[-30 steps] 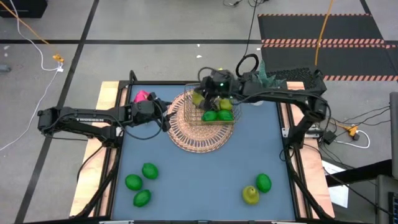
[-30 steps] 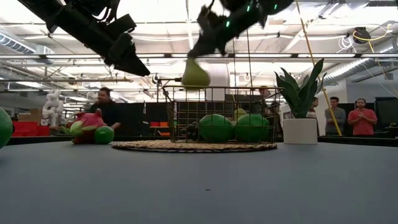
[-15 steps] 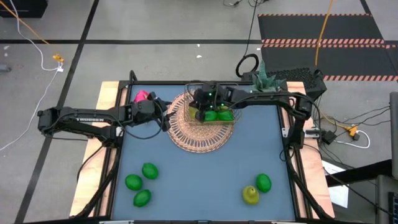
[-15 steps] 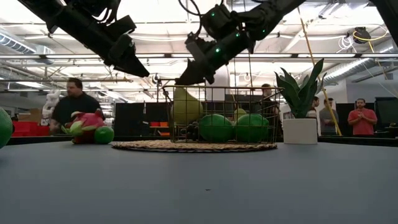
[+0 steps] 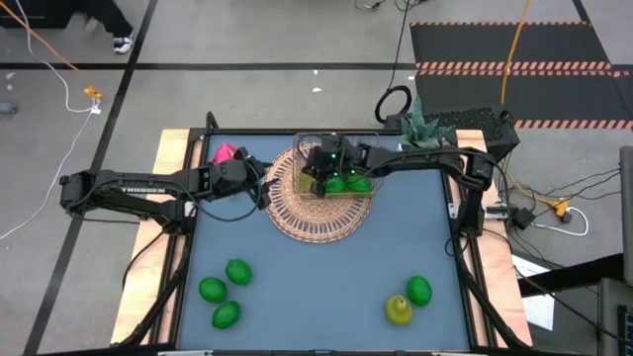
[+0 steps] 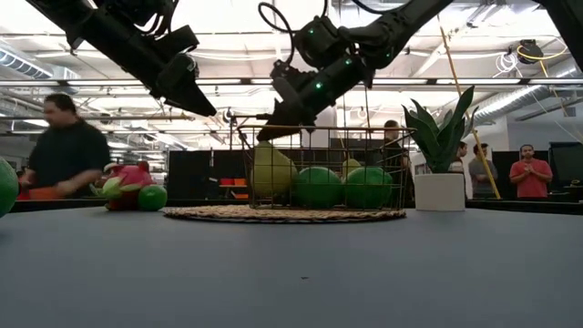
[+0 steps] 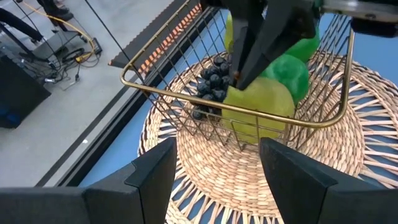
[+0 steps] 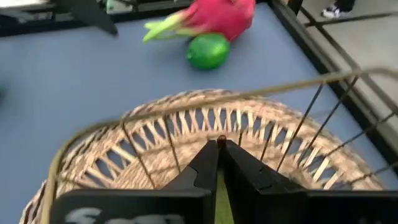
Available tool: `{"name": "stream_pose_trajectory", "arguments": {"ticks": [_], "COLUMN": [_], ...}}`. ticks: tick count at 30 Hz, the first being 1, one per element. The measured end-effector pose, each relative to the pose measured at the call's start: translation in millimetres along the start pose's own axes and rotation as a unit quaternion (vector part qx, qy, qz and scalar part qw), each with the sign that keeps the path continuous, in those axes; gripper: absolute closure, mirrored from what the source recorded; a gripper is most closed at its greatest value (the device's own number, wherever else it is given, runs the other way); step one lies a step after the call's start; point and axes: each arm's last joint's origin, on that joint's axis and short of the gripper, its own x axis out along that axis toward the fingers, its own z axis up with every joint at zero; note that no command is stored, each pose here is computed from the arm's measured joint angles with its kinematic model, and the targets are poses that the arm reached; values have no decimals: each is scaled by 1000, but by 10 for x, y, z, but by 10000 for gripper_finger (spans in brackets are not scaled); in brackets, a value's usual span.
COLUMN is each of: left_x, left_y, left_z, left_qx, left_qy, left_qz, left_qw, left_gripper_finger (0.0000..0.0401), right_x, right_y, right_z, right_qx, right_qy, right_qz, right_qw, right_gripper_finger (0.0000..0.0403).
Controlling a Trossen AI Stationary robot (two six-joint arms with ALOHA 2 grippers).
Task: Build produce basket
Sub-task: Put the green pear into the wire basket, then put the green lime into the wire basket
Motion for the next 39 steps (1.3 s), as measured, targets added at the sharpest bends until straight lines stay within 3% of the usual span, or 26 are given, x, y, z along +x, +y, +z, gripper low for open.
{"name": "stream_pose_trajectory", "arguments": {"ticks": [11, 25, 39], "left_x": [0, 0, 0], "left_y": [0, 0, 0], "left_z": [1, 0, 1], "left_qx": [-1, -2, -8], "left_qy": [-1, 0, 0], "left_qz": [0, 0, 0], "left_qw": [1000, 1000, 1000], "left_gripper_finger": [169, 169, 169], "right_x": [12, -33, -826], "right_y": [-23, -24, 35], "right_z": [-233, -206, 320], "right_qx": [14, 12, -9], "right_qy": [-3, -6, -100], "right_qz": [0, -9, -31], "right_qw": [1000, 1000, 994], "right_gripper_finger": [331, 227, 195]}}
